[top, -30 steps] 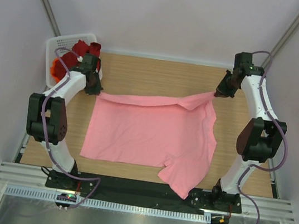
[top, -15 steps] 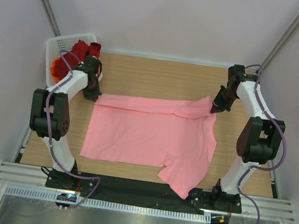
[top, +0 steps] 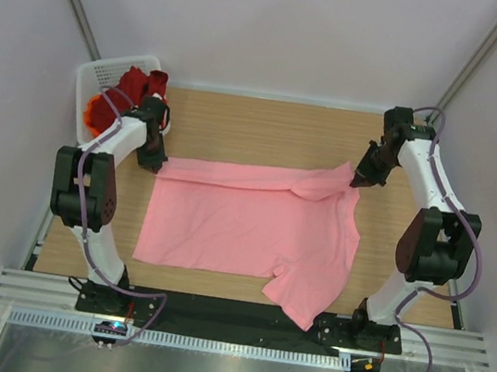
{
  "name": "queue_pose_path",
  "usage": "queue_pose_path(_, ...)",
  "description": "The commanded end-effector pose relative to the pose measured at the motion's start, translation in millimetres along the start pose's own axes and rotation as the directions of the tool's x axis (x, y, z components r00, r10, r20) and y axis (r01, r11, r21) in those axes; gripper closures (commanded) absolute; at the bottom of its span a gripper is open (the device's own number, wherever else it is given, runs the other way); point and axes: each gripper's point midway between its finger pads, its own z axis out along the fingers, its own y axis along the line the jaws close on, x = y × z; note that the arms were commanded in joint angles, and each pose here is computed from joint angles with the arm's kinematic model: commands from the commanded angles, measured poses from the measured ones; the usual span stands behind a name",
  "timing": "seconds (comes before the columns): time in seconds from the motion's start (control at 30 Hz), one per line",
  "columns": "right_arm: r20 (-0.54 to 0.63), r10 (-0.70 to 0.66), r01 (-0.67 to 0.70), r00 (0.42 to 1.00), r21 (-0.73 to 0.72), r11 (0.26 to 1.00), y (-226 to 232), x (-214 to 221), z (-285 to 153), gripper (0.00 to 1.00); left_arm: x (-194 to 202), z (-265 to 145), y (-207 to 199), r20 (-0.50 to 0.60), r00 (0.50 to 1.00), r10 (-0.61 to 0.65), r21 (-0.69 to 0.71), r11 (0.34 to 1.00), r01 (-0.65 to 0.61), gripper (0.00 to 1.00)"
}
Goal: Fold and stack the t-shirts
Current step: Fold the tshirt
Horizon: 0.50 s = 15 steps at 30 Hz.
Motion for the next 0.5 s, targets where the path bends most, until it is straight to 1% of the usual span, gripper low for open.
queue_pose_path(0.0,-0.011,0.009,-0.009,1.000,-0.028,1.000,1,13,-6,0.99,1,4,6,-0.011,1.000,-0.004,-0.026,1.000,0.003,1.00)
queue_pose_path(0.17,-0.021,0.002,-0.001,1.000,0.023,1.000,-14,22,6,0.99,5,13,5,-0.051,0.999,-0.004,-0.032,0.999,0.002,1.00)
queue_pose_path(0.23,-0.041,0.000,0.001,0.999,0.036,0.999,-17,25,13,0.99,8,15,5,-0.060,0.998,-0.003,-0.035,0.999,0.001,1.00)
queue_pose_path(0.27,-0.040,0.027,-0.025,0.999,0.045,0.999,-27,22,15,0.99,9,16,7,-0.059,0.998,-0.005,-0.042,0.999,0.003,1.00)
queue_pose_path(0.47,-0.054,0.021,-0.015,0.998,0.100,0.995,-40,27,26,0.99,13,17,9,-0.070,0.998,-0.002,-0.054,0.999,-0.002,1.00)
